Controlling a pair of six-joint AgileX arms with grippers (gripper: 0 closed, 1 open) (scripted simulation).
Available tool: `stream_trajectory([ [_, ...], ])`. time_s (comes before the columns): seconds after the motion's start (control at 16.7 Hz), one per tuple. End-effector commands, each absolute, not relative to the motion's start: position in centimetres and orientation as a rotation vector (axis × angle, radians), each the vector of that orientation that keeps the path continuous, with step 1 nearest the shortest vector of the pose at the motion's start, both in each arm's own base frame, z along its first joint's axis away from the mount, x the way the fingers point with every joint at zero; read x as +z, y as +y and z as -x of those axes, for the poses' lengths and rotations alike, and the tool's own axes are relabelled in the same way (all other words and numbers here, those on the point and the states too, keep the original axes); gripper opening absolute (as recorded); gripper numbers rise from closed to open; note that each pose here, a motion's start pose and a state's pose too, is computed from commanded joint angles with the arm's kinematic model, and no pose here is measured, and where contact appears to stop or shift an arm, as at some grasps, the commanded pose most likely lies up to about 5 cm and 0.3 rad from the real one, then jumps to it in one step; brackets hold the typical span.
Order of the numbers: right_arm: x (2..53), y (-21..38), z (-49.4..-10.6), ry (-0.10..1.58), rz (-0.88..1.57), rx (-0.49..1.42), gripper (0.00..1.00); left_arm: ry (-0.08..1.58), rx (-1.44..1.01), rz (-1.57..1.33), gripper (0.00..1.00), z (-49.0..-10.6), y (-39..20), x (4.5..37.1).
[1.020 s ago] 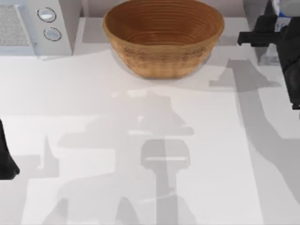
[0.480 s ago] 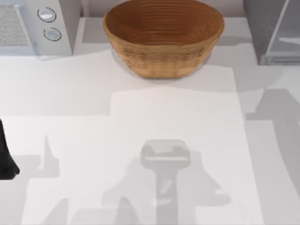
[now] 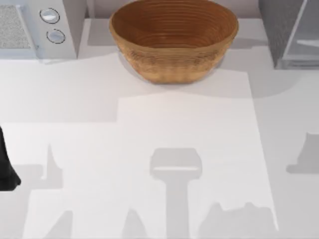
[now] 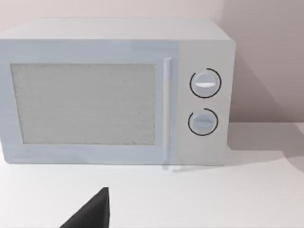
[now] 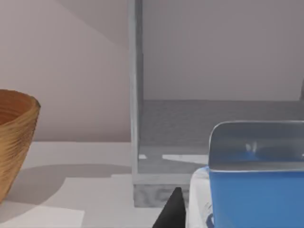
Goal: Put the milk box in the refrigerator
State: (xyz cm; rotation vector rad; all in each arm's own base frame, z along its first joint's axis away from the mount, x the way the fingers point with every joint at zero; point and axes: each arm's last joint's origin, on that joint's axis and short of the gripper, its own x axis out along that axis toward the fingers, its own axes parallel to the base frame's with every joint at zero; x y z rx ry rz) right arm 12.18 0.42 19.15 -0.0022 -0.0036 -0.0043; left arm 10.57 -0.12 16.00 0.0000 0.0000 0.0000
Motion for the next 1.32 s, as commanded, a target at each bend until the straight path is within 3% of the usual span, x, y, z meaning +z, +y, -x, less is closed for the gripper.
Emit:
stream_trajectory([
  [0.36,16.1,-0.1,-10.6,0.0,0.0,0.0,0.0,0.0,0.0,0.0,1.0,-10.6,-0.1,16.0],
  [0.78,16.1,-0.1,-10.6,0.0,-0.002,0.002,0.0,0.0,0.0,0.0,1.0,-10.6,-0.1,16.0],
  [1.08,19.6,-0.3,-11.1,-0.077,0.017,-0.009,0.0,0.0,0.0,0.0,1.0,-10.6,-0.1,16.0],
  [1.32,22.7,-0.8,-13.8,-0.068,0.022,-0.01,0.0,0.0,0.0,0.0,1.0,-10.6,-0.1,16.0],
])
